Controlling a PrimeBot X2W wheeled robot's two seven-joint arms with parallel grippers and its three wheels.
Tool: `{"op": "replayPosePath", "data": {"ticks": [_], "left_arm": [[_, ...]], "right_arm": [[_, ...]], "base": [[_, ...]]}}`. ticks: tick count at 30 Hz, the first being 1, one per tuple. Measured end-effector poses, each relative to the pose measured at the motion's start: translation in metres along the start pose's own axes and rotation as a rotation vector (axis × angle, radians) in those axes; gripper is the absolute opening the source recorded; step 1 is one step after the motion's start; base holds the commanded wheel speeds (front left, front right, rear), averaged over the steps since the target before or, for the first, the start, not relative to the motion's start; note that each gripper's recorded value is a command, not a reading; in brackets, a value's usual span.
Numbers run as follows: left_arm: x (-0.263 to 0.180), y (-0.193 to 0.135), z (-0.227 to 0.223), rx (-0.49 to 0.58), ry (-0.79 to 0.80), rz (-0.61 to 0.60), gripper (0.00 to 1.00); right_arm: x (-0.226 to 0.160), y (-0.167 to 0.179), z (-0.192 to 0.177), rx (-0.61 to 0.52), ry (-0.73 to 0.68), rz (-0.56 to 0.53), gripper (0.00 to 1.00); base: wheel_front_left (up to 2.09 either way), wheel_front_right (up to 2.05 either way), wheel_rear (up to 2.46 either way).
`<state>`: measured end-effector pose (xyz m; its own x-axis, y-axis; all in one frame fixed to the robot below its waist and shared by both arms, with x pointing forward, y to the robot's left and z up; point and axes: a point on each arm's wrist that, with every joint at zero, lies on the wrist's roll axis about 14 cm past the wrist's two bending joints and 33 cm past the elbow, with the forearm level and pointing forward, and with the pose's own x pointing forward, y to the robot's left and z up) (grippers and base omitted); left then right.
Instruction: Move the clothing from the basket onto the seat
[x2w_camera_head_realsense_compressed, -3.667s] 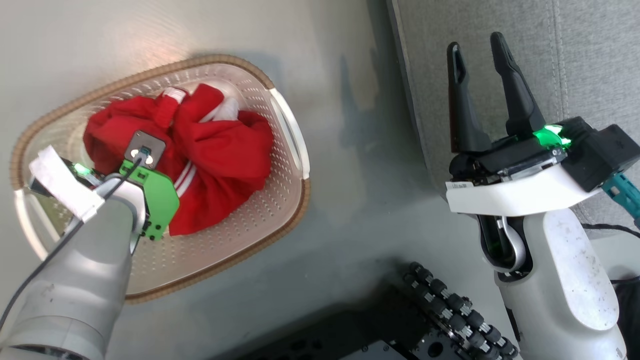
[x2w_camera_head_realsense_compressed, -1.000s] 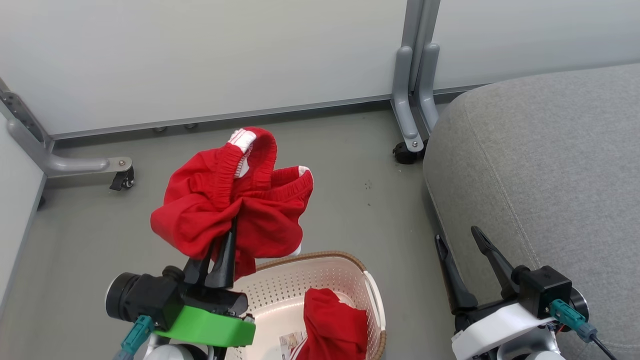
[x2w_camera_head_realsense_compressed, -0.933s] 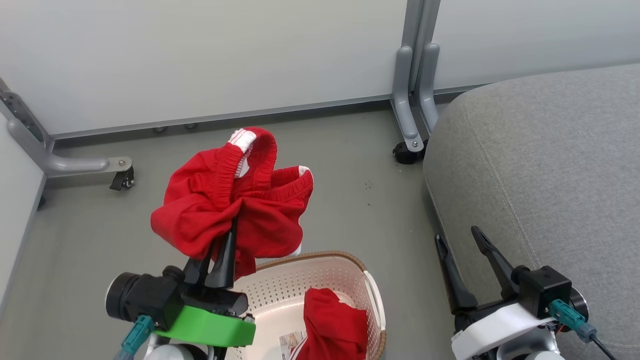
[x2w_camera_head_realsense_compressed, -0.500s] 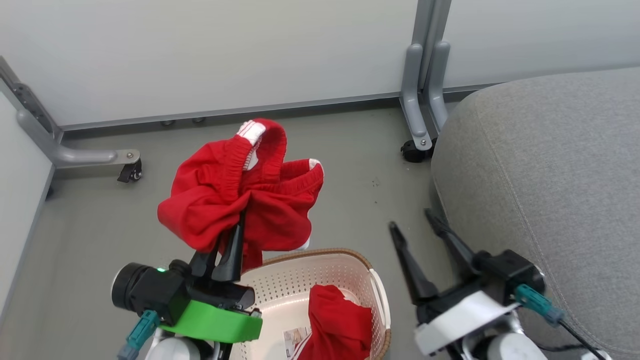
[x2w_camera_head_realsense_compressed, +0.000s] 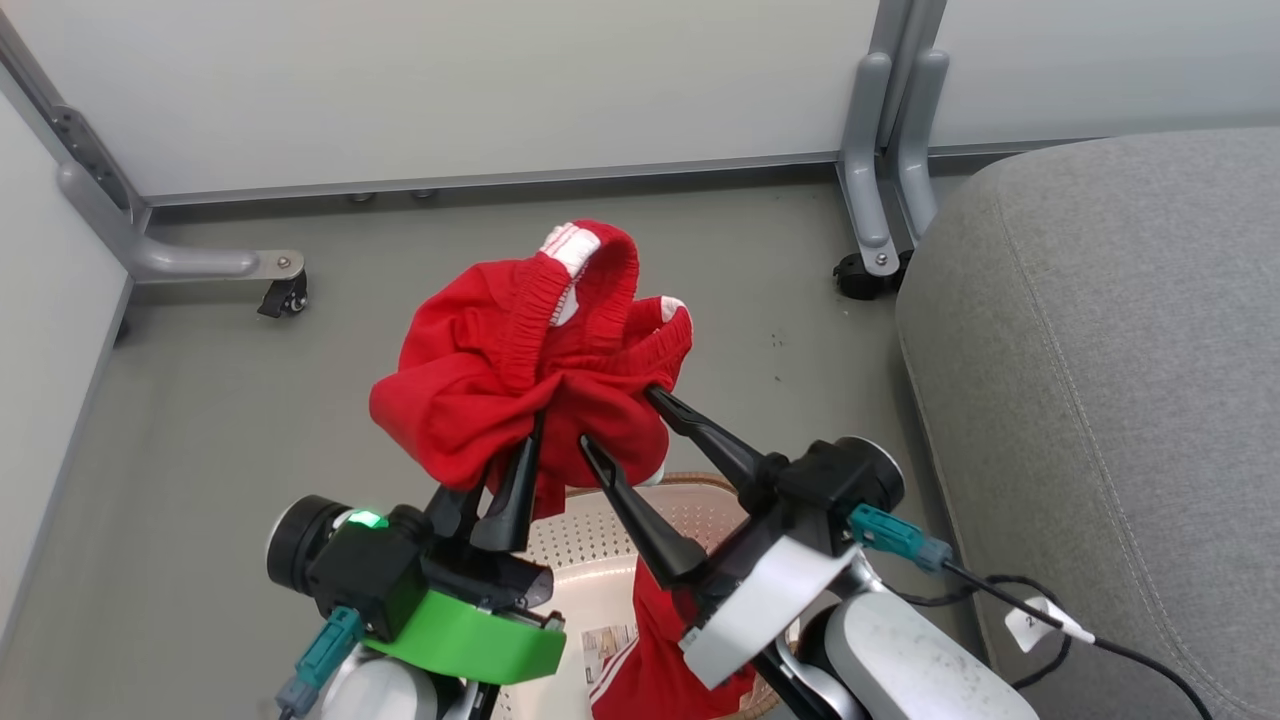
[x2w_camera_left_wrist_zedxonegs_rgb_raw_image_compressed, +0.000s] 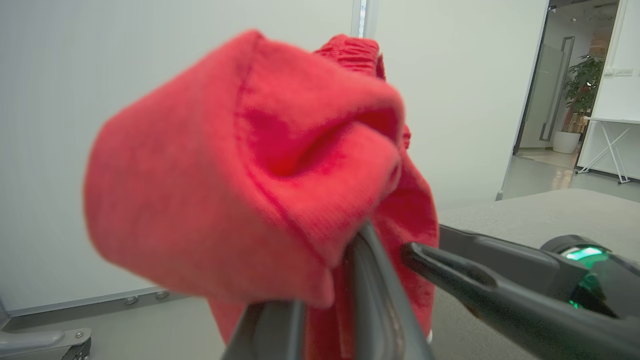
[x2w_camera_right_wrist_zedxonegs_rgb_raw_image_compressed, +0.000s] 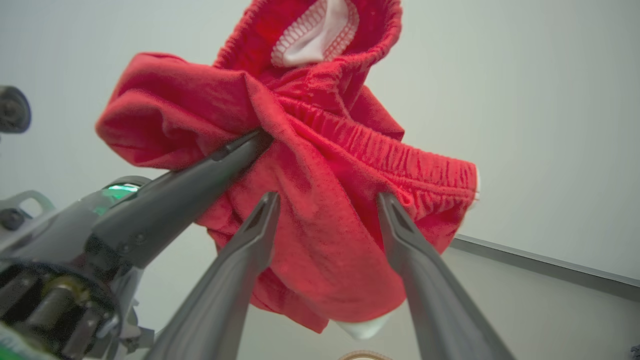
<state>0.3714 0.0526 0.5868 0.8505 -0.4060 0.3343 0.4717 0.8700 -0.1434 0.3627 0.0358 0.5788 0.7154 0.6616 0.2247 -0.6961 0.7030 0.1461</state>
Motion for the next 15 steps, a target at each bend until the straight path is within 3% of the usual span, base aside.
{"op": "replayPosePath", "data": {"ticks": [10, 11, 12, 13, 15], "left_arm": [[-0.001, -0.007, -0.004, -0.014, 0.013, -0.023, 0.0], [-0.001, -0.008, -0.004, -0.015, 0.013, -0.025, 0.0], [-0.001, -0.008, -0.004, -0.014, 0.013, -0.026, 0.0], [-0.001, -0.008, -0.004, -0.015, 0.014, -0.027, 0.0], [-0.002, -0.008, -0.004, -0.014, 0.014, -0.027, 0.0]], "right_arm": [[0.018, 0.016, -0.022, 0.0, 0.087, 0.093, 1.0], [0.019, 0.017, -0.023, 0.004, 0.09, 0.1, 0.44], [0.02, 0.018, -0.023, 0.009, 0.091, 0.104, 0.07], [0.021, 0.019, -0.023, 0.012, 0.091, 0.108, 0.0], [0.022, 0.02, -0.023, 0.015, 0.093, 0.115, 0.0]], "base": [[0.0, 0.0, 0.0], [0.0, 0.0, 0.0], [0.0, 0.0, 0.0], [0.0, 0.0, 0.0], [0.0, 0.0, 0.0]]}}
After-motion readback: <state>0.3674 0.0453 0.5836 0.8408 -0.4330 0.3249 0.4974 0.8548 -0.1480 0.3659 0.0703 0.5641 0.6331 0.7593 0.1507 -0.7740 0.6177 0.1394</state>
